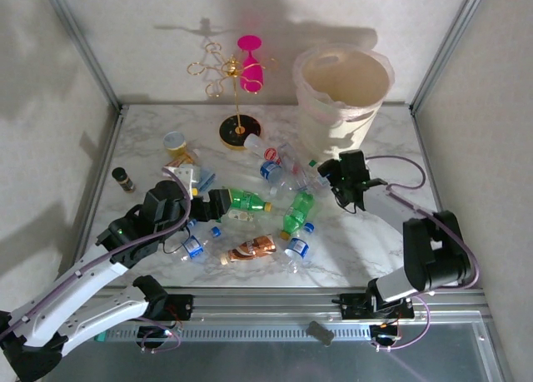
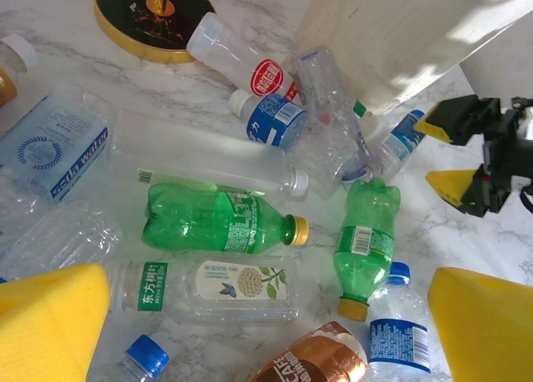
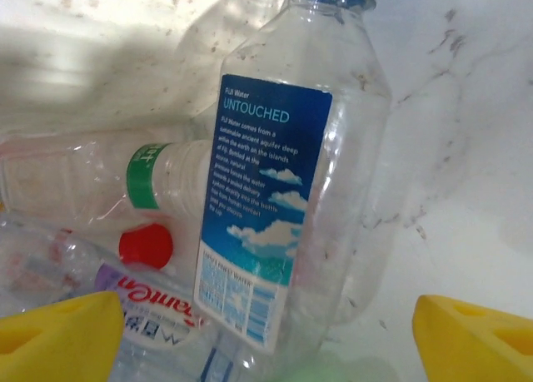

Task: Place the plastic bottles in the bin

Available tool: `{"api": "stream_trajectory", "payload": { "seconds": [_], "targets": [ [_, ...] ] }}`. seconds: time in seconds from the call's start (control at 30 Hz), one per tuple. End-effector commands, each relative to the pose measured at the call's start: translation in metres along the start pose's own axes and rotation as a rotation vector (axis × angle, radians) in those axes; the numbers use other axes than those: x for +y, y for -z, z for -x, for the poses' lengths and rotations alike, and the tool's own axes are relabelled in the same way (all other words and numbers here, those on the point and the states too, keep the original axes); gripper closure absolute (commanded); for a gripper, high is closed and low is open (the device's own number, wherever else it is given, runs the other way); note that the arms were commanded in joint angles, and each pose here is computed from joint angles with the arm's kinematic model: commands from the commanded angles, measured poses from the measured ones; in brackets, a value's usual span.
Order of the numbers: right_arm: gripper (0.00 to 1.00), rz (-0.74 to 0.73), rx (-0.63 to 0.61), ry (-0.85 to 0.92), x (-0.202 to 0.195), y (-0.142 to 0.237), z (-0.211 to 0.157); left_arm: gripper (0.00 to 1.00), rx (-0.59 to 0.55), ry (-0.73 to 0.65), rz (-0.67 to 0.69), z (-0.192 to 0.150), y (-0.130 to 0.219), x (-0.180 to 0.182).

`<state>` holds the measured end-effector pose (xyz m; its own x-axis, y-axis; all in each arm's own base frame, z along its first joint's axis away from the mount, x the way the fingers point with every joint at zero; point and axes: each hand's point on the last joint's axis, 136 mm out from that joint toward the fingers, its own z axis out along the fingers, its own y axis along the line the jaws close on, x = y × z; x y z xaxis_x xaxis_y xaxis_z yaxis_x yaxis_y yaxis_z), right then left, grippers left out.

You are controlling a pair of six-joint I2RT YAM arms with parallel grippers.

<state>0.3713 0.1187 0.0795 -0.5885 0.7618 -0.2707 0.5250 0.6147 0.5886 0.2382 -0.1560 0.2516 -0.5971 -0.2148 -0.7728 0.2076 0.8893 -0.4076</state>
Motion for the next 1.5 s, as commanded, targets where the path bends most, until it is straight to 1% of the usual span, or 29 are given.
{"api": "stream_trajectory", "payload": {
  "seconds": [0.0, 0.17, 0.33, 0.5, 0.7, 0.87, 1.0, 1.13, 1.27, 1.37, 1.47],
  "targets": [
    [0.08, -0.001, -0.028, -0.040, 0.011, -0.012, 0.013, 0.02, -0.011, -0.024, -0.012, 0.002, 0.003, -0.001],
    [0.14, -0.094, -0.055, -0.079, -0.004, -0.026, 0.018, 0.02, -0.015, -0.029, -0.004, 0.004, 0.003, 0.000],
    [0.13, -0.159, -0.048, -0.059, -0.014, -0.040, 0.019, 0.02, -0.017, -0.032, -0.004, 0.004, 0.004, 0.000],
    [0.14, -0.213, -0.052, -0.050, -0.031, -0.042, 0.017, 0.02, -0.019, -0.029, -0.003, 0.005, 0.004, 0.000],
    [0.20, -0.246, -0.087, -0.044, -0.042, -0.030, 0.023, 0.02, -0.020, -0.027, -0.006, 0.006, 0.005, -0.001],
    [0.32, -0.260, -0.120, -0.035, -0.051, -0.018, 0.030, 0.02, -0.021, -0.026, -0.012, 0.008, 0.005, -0.004],
    [0.42, -0.281, -0.115, -0.010, -0.056, -0.018, 0.030, 0.02, -0.015, -0.021, -0.014, 0.007, 0.003, -0.004],
    [0.44, -0.293, -0.127, -0.001, -0.060, -0.013, 0.031, 0.02, -0.008, -0.015, -0.019, 0.007, 0.004, -0.006],
    [0.50, -0.308, -0.141, 0.014, -0.060, -0.004, 0.034, 0.02, -0.009, -0.009, -0.025, 0.009, 0.005, -0.008],
    [0.54, -0.290, -0.163, 0.015, -0.057, 0.009, 0.038, 0.02, -0.008, -0.006, -0.037, 0.011, 0.007, -0.011],
    [0.56, -0.254, -0.191, 0.023, -0.051, 0.029, 0.041, 0.02, -0.016, -0.008, -0.048, 0.014, 0.009, -0.014]
  ]
}}
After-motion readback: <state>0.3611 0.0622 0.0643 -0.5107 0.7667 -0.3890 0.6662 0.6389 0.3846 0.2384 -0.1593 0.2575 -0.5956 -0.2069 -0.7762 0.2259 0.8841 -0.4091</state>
